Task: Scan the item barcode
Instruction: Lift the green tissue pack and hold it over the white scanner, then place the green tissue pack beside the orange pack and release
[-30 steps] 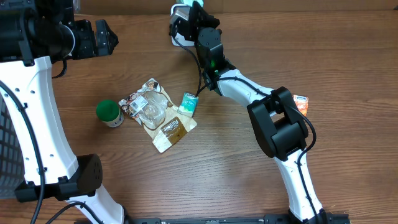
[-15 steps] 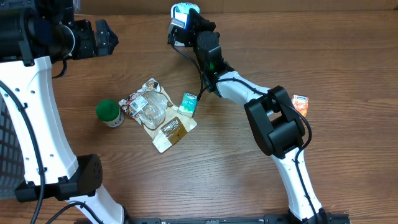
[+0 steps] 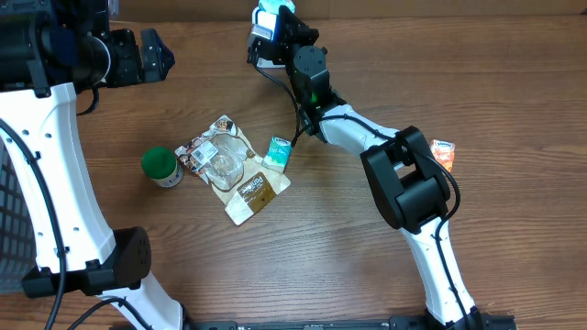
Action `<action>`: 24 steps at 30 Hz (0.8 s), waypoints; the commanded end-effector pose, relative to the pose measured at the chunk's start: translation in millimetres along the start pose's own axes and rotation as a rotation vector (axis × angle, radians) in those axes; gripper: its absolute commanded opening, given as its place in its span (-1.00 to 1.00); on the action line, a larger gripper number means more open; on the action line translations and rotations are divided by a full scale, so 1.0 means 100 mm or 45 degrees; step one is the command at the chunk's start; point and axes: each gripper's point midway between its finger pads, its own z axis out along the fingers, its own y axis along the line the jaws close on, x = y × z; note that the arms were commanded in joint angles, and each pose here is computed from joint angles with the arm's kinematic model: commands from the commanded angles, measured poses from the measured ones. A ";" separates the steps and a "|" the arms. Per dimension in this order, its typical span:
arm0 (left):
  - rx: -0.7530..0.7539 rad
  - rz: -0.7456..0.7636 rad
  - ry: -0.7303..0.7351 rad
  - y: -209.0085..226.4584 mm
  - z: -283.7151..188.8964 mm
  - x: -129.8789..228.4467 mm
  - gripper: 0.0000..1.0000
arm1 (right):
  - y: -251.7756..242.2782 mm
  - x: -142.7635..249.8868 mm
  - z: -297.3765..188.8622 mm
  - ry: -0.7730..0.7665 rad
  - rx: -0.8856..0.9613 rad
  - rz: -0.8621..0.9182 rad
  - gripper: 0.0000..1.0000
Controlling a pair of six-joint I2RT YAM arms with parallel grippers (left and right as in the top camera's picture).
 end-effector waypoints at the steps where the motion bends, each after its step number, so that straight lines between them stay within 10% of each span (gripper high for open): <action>1: -0.005 0.022 -0.012 0.02 -0.02 -0.02 0.99 | -0.62 -0.22 -0.03 -0.031 0.133 0.065 -0.92; 15: -0.005 0.022 -0.012 0.01 -0.02 -0.02 0.99 | -2.37 -0.72 -1.03 0.034 -0.152 1.110 -0.92; 24: -0.005 0.022 -0.012 0.01 -0.02 -0.02 0.99 | -2.42 0.29 -2.21 0.771 -0.253 1.795 -0.92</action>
